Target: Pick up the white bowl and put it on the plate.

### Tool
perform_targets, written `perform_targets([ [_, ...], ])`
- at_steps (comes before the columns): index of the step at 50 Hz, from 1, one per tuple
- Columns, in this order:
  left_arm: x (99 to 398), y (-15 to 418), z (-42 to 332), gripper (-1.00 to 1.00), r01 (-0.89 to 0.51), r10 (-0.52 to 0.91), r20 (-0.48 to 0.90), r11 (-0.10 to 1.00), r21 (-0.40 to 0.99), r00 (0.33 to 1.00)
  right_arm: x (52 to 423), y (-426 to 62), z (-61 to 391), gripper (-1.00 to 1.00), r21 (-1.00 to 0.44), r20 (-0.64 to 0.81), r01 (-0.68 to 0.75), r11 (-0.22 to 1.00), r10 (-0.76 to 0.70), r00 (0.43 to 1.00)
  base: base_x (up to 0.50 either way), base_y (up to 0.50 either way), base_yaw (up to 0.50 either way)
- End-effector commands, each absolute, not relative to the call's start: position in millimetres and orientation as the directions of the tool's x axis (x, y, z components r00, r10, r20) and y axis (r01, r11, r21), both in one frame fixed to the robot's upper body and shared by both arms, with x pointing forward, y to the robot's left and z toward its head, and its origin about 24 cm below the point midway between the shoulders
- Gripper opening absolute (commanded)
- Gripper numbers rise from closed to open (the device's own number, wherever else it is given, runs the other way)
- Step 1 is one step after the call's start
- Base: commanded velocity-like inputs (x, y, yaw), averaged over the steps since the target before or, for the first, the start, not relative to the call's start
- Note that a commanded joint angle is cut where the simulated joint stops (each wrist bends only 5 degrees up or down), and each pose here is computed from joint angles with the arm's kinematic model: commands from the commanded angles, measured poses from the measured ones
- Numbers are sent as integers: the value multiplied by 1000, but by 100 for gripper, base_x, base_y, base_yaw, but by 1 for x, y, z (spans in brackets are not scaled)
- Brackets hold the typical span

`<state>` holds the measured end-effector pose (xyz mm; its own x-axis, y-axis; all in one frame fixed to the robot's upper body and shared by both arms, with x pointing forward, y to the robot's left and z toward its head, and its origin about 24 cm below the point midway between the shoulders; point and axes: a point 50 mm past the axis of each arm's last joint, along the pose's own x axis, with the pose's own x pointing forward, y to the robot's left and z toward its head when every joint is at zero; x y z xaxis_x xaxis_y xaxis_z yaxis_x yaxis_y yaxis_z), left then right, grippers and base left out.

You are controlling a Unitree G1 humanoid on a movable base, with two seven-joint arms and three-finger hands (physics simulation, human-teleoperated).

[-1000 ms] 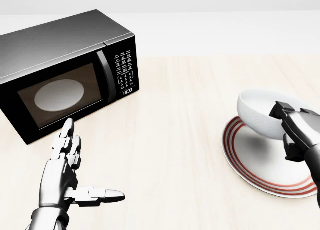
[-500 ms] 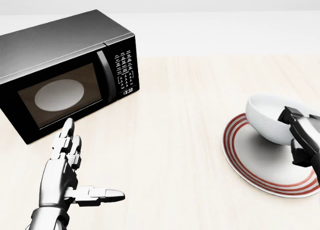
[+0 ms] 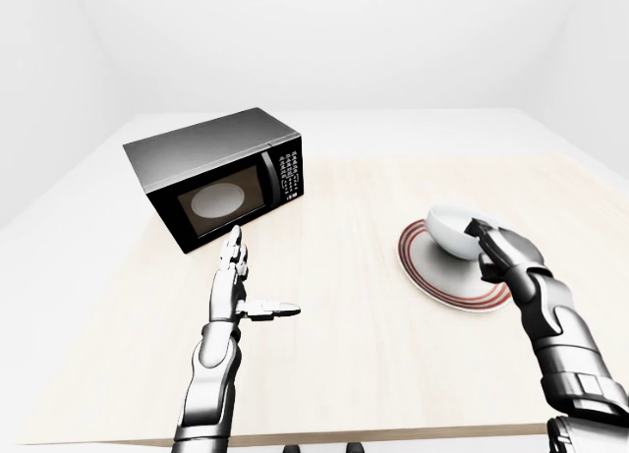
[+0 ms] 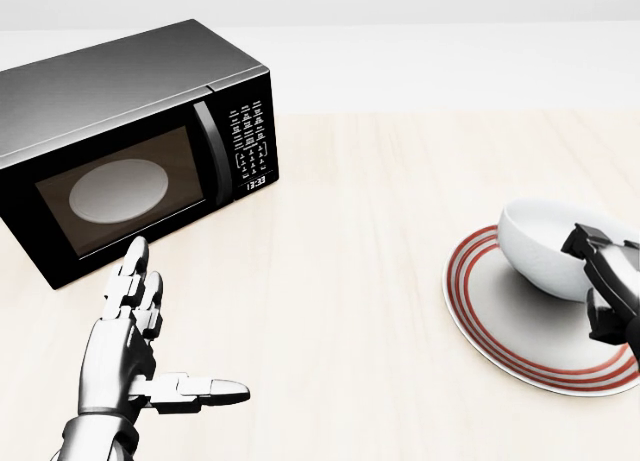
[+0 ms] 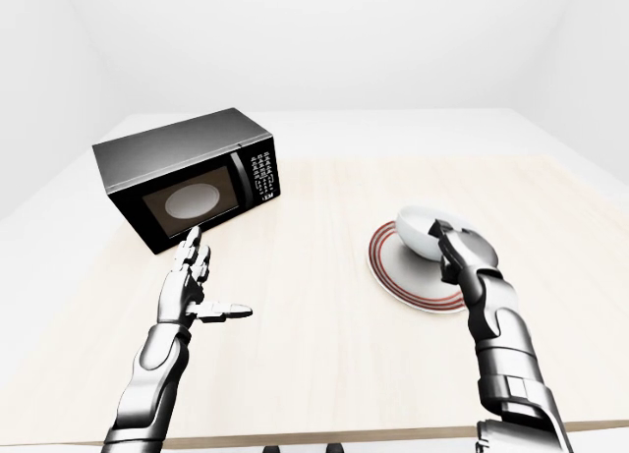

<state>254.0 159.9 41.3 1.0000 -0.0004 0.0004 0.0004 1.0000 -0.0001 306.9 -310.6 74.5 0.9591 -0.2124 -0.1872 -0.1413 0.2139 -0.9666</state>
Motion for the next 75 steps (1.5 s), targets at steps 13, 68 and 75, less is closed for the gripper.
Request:
perform_targets([
  [13, 254, 160, 41, 100, 0, 0, 0, 1000, 0, 1000, 306, -314, 76, -100, -974, -163, -120, 192, -229, 960, 0, 0, 0],
  [68, 254, 160, 41, 100, 0, 0, 0, 1000, 0, 1000, 269, -280, 306, 100, -944, 287, 286, 164, -17, 958, 0, 0, 0],
  [75, 254, 160, 41, 100, 0, 0, 0, 1000, 0, 1000, 245, -272, 350, 100, -902, 424, 415, 122, 57, 904, 0, 0, 0],
])
